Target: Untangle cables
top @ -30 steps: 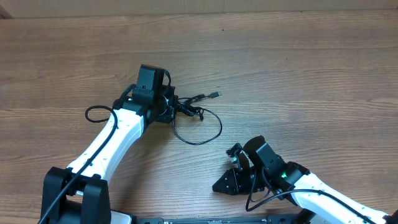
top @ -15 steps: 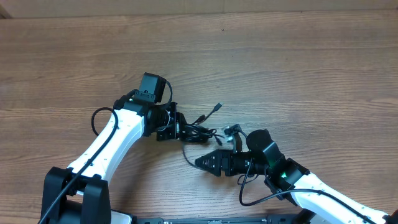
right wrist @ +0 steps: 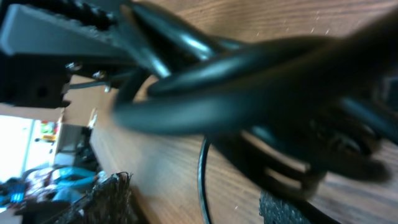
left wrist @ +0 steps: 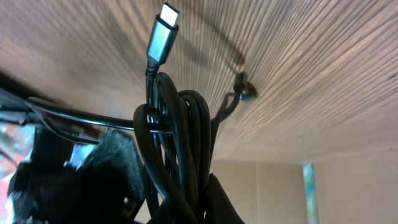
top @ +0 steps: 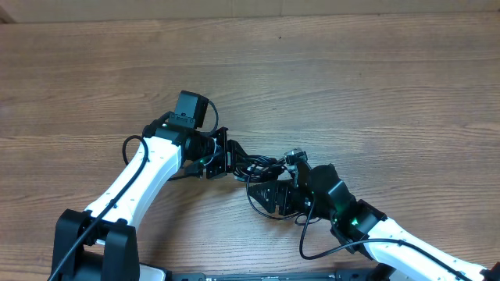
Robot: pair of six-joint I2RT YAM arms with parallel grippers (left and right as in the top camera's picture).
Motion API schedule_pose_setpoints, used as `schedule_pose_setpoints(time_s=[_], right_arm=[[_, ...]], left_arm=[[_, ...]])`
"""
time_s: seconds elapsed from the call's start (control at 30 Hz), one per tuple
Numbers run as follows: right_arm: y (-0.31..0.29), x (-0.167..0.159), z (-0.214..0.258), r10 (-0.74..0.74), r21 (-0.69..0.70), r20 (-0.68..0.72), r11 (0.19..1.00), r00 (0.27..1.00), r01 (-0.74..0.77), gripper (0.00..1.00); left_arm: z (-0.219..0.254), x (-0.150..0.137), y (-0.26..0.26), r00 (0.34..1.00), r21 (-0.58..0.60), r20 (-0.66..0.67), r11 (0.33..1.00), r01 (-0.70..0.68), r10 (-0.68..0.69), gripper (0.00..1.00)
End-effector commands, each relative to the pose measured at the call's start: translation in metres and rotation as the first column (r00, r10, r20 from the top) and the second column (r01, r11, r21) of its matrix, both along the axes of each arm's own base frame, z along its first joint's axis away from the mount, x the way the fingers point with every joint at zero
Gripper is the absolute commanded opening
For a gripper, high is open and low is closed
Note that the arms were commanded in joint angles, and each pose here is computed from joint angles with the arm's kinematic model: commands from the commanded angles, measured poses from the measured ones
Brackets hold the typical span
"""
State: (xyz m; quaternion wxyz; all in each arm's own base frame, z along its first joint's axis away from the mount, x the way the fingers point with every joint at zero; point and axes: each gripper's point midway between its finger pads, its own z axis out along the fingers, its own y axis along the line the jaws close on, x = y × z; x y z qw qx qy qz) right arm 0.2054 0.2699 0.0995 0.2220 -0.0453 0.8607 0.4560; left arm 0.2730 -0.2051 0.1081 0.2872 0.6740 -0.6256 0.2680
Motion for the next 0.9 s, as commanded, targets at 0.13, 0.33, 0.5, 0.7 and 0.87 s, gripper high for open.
schedule_pose_setpoints(time_s=[0.13,0.33,0.5,0.7,0.87], right_arm=[[0.003,0.015,-0.014,-0.079,-0.078,0.082,0.993,0.994,0.085,0.66],[0.019,0.013,-0.017,-0.031,-0.038,0.089,0.999,0.996,0.035,0.57],[0.026,0.005,-0.014,0.017,-0.008,0.071,1.000,0.997,-0.017,0.30],[0.030,-0.003,-0.013,0.061,0.011,0.050,0.998,0.997,-0.062,0.04],[0.032,-0.008,-0.013,0.088,0.019,0.037,0.996,0.995,-0.088,0.12]], left_arm=[[0.020,-0.012,-0.019,0.998,-0.137,-0.047,0.990,0.041,-0.048,0.04],[0.023,-0.014,-0.021,0.997,-0.159,-0.052,0.986,0.048,-0.057,0.05],[0.023,-0.014,-0.021,0.997,-0.159,-0.047,0.986,0.052,-0.060,0.04],[0.023,-0.013,-0.020,0.997,-0.159,-0.045,0.986,0.050,-0.058,0.05],[0.024,-0.011,-0.021,0.998,-0.161,-0.038,0.986,0.046,-0.053,0.04]])
